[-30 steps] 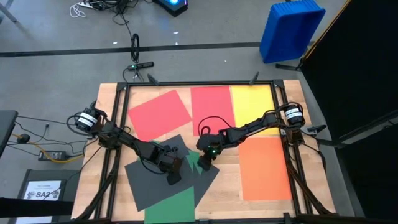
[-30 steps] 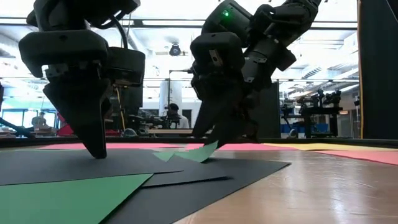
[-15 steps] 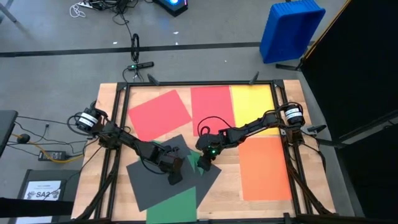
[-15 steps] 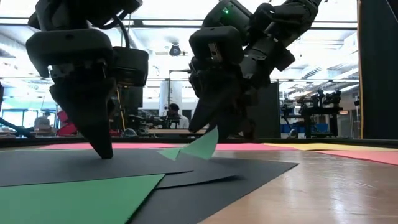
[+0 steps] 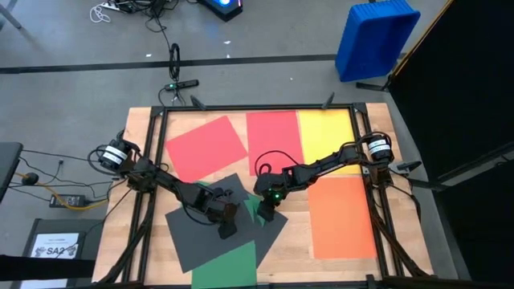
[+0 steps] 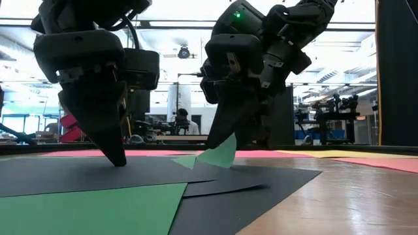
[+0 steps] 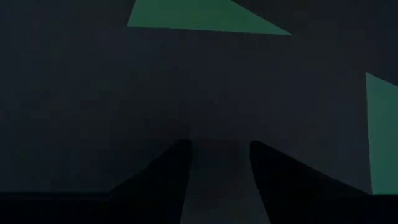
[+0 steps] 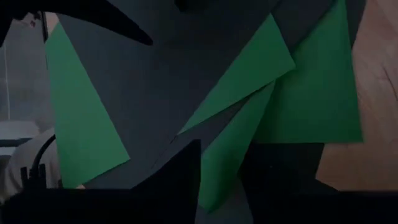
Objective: Organize paper
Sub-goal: Move the green colored paper to the bottom center of the table
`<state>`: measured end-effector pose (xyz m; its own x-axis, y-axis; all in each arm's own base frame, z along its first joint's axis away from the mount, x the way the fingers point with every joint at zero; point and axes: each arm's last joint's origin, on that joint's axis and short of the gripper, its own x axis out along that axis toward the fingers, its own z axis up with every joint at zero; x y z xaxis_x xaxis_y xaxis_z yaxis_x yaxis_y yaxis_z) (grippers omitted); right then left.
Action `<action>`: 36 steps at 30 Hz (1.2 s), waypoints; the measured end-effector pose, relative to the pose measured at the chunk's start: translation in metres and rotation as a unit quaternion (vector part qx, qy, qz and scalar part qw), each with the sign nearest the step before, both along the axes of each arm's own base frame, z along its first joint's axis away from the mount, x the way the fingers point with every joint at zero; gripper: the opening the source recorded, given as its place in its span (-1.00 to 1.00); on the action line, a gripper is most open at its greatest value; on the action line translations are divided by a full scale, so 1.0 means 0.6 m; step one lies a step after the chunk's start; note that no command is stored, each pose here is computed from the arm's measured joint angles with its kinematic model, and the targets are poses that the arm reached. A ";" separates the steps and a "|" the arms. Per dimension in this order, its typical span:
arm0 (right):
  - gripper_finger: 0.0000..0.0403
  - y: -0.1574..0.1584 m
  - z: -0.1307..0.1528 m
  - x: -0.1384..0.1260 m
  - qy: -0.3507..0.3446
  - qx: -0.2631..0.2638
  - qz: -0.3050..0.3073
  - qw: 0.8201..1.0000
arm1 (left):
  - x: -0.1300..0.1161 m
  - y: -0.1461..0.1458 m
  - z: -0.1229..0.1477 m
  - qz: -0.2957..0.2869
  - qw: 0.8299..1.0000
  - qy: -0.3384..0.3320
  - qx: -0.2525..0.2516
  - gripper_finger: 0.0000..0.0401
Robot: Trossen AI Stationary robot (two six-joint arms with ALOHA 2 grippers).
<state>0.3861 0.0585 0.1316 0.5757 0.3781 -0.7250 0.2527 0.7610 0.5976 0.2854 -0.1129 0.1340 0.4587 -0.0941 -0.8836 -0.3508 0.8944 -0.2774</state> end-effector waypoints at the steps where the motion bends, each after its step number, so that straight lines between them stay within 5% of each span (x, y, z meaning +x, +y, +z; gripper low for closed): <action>1: -0.62 0.000 0.000 0.000 -0.002 -0.003 0.003 1.000 | 0.000 0.000 0.000 0.000 1.000 -0.002 0.000 -0.22; 7: -0.96 -0.001 0.000 0.000 -0.015 -0.025 0.025 0.999 | 0.001 0.000 0.000 -0.002 1.000 -0.004 0.001 -0.22; 21: -1.00 -0.005 -0.005 -0.007 0.007 -0.041 0.035 0.999 | -0.019 0.004 0.001 -0.028 0.998 0.059 0.002 -0.22; 36: -1.00 0.000 0.006 0.000 -0.015 -0.001 0.034 0.999 | -0.037 0.015 0.047 -0.007 0.999 0.026 0.031 -0.22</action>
